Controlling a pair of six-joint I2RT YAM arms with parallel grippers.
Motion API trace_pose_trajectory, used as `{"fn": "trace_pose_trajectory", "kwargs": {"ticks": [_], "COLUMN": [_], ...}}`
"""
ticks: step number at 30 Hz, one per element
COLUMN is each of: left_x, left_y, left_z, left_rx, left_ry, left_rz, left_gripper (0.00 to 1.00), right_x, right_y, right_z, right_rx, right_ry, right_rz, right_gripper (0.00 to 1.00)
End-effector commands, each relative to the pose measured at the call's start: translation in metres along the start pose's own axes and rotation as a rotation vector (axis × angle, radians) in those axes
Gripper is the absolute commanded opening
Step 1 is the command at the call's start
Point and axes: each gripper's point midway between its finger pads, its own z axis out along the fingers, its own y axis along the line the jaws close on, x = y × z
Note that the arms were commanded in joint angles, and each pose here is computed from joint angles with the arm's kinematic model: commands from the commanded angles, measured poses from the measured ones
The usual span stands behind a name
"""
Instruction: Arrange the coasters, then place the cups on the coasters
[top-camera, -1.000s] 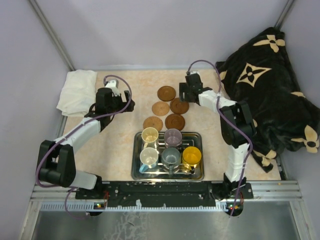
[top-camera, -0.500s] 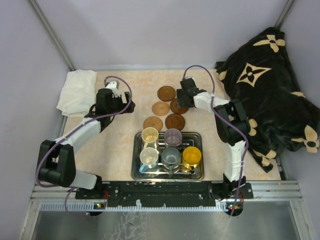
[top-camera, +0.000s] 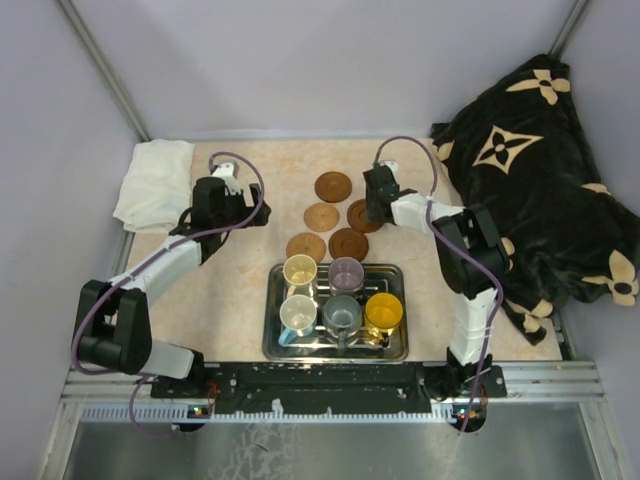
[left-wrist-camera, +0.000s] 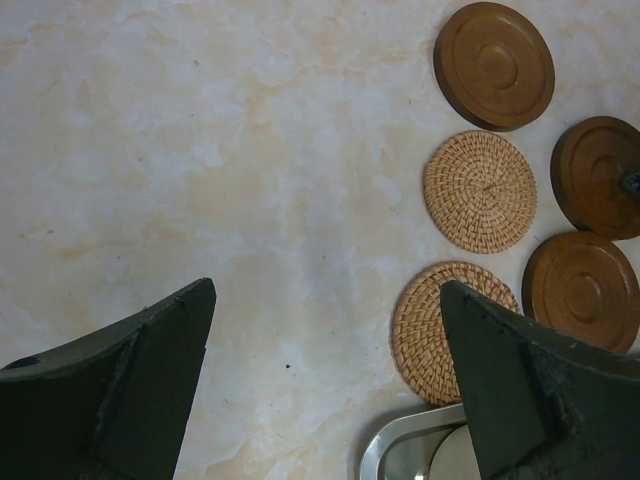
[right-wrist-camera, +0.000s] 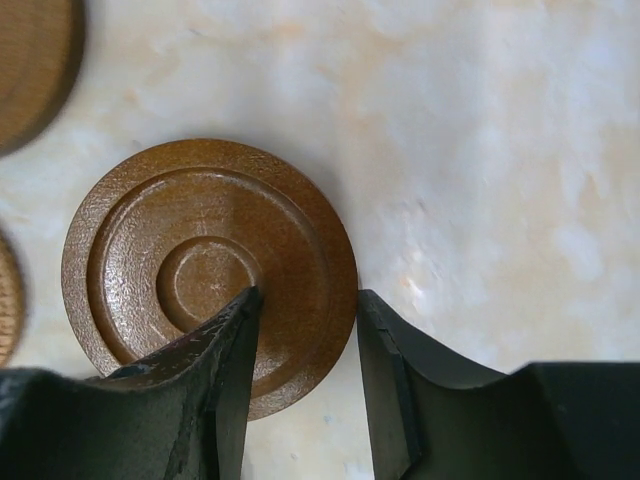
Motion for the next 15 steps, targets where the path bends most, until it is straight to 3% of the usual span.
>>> {"fn": "trace_pose_trajectory", "kwargs": {"ticks": [1,8,15], "left_x": [-0.003,-0.002,-0.004], "left_y": [-0.01,-0.014,-0.017], "left_z": [-0.002,-0.004,-0.007], "left_rx": [0.04,0.052,0.058], "left_ry": [-0.004,0.006,-0.002], "left_rz": [-0.003,-0.006,0.004], "left_gripper": [1.0,1.0,1.0], "right_x": [0.031,0.058,0.057], "right_y": [-0.036,-0.07,-0.102], "right_z": [-0.022,-0.034,-0.034], "right_rx": [0.141,0.242,0.264], "right_ry": [0.05,0.075,0.073], "right_rz": [0.01,0.051,0.163], "right_gripper": [0.41,0.41,0.41]}}
